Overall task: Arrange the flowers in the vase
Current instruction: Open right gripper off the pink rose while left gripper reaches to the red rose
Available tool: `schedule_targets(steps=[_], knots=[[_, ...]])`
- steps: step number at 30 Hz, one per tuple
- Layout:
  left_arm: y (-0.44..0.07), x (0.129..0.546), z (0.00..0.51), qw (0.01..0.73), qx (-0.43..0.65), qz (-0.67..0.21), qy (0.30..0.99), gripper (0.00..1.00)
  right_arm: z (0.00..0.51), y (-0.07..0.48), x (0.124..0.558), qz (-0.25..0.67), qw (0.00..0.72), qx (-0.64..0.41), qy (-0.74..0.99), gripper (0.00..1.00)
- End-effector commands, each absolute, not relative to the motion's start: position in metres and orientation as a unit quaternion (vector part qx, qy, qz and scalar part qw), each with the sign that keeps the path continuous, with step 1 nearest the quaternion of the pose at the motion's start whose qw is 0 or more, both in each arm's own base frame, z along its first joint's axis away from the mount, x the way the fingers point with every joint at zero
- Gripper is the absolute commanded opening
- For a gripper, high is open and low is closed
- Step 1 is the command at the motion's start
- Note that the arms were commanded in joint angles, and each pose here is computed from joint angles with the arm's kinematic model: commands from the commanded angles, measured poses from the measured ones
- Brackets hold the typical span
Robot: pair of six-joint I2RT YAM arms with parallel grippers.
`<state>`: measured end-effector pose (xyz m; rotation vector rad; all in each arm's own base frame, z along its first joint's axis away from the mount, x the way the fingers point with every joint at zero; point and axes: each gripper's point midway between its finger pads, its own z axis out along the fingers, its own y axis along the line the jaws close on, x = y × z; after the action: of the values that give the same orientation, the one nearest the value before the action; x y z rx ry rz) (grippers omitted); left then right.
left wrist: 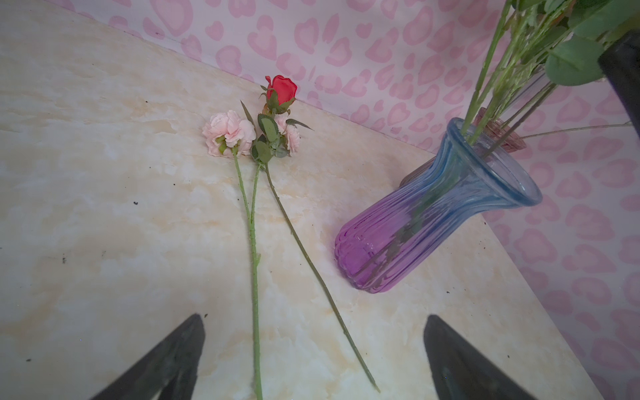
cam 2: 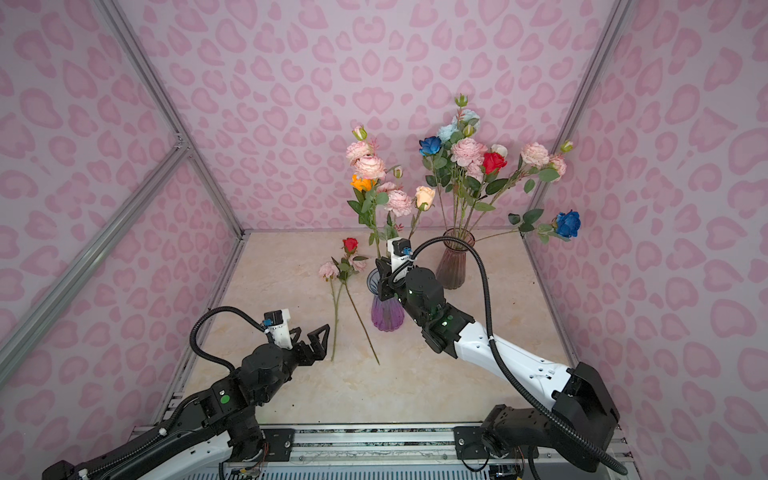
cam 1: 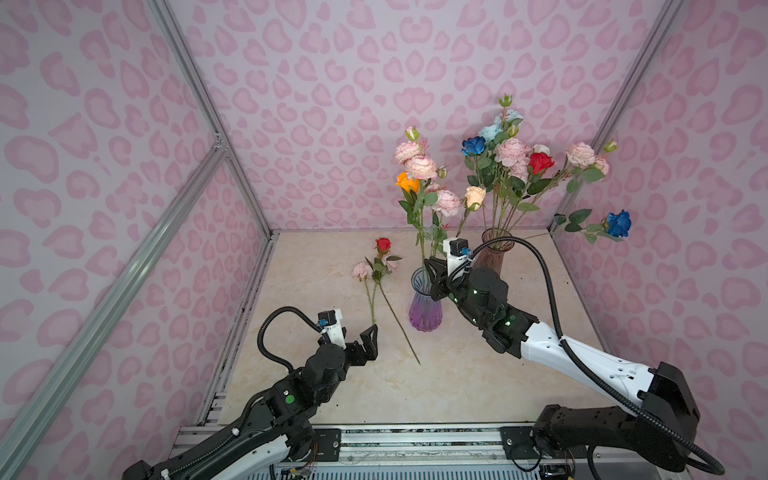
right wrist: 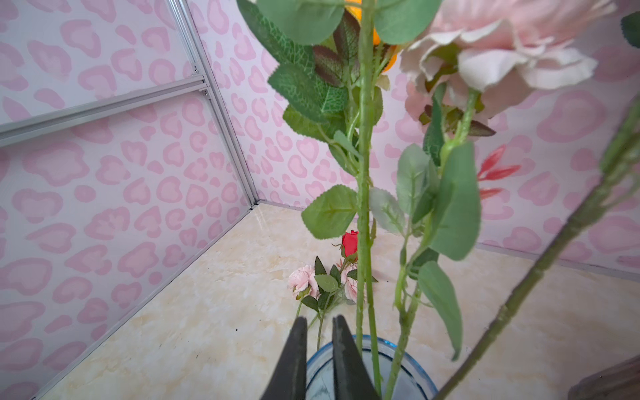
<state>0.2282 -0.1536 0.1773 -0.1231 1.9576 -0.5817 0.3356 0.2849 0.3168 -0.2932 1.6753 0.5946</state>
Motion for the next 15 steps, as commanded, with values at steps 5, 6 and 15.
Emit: schedule_targets(steps=[5, 6, 15], knots=[[-0.148, 0.239, 0.173, 0.522, -0.082, -0.211, 0.822, 1.00, 0.335, 0.282, 0.322, 0.280, 0.631, -0.124, 0.713, 0.18], [-0.146, 0.241, 0.171, 0.522, -0.088, -0.198, 0.825, 1.00, 0.338, 0.281, 0.318, 0.282, 0.633, -0.125, 0.710, 0.18], [-0.157, 0.289, 0.130, 0.418, -0.078, -0.118, 0.897, 0.84, 0.345, 0.255, 0.288, 0.308, 0.628, -0.111, 0.706, 0.26]])
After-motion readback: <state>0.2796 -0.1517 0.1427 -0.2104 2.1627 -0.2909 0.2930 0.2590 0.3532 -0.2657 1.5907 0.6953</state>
